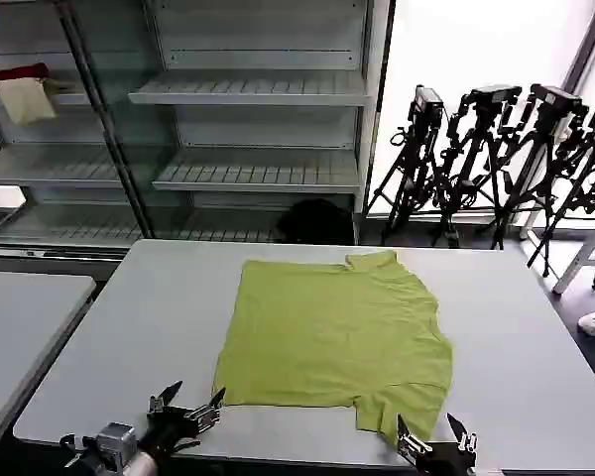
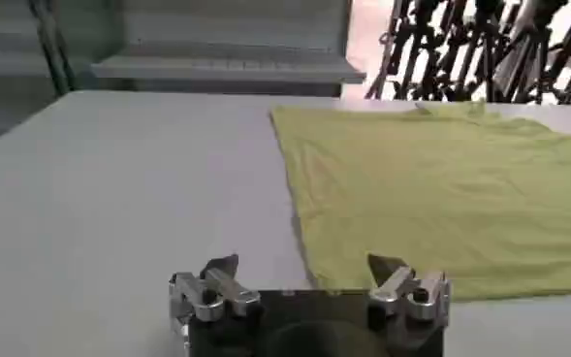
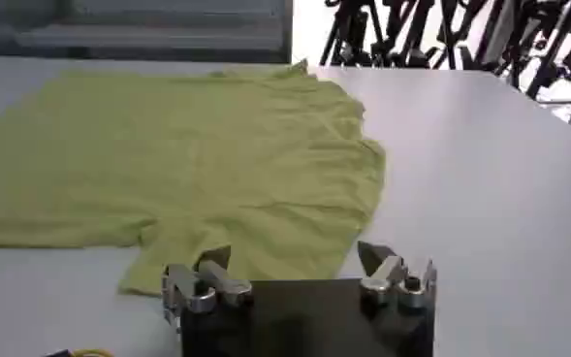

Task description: Fold and organize the clothes.

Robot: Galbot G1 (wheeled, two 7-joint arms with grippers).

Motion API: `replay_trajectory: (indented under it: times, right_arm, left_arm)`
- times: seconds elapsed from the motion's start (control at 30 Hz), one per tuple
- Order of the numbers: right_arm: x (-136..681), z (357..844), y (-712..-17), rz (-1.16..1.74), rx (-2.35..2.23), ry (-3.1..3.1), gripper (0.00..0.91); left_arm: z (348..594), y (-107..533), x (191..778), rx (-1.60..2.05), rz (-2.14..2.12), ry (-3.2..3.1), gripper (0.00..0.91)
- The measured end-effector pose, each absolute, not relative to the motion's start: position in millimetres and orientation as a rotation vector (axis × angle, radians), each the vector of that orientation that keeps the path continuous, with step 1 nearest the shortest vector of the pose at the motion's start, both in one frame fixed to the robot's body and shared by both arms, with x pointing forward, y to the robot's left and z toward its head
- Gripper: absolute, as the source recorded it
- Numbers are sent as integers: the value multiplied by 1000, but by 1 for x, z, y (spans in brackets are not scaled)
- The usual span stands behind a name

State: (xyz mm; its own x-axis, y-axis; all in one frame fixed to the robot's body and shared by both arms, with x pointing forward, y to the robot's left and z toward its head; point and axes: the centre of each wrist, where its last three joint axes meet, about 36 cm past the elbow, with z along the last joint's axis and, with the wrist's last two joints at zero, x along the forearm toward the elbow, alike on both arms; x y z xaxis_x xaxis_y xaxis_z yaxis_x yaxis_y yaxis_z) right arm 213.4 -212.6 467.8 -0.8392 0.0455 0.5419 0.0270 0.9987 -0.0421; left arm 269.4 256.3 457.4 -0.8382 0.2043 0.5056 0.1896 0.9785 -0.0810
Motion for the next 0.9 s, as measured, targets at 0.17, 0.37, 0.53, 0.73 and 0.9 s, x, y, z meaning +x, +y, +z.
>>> replay_trajectory:
  times: [0.17, 0.37, 0.53, 0.73, 0.9]
  right_arm:
    - [214, 463, -211, 53, -58, -2557, 403]
    - [215, 457, -210, 62, -59, -2547, 151]
    - [215, 454, -210, 69, -56, -2541, 0]
    - [216, 452, -209, 65, -50, -2541, 0]
    - [218, 453, -208, 59, -49, -2545, 0]
  left_arm:
    - [453, 250, 271, -287, 53, -2582, 907]
    - [447, 245, 271, -297, 42, -2570, 786]
    - [441, 242, 270, -302, 15, -2554, 81]
    - [436, 239, 269, -308, -20, -2551, 0]
    - [434, 238, 269, -315, -44, -2551, 0]
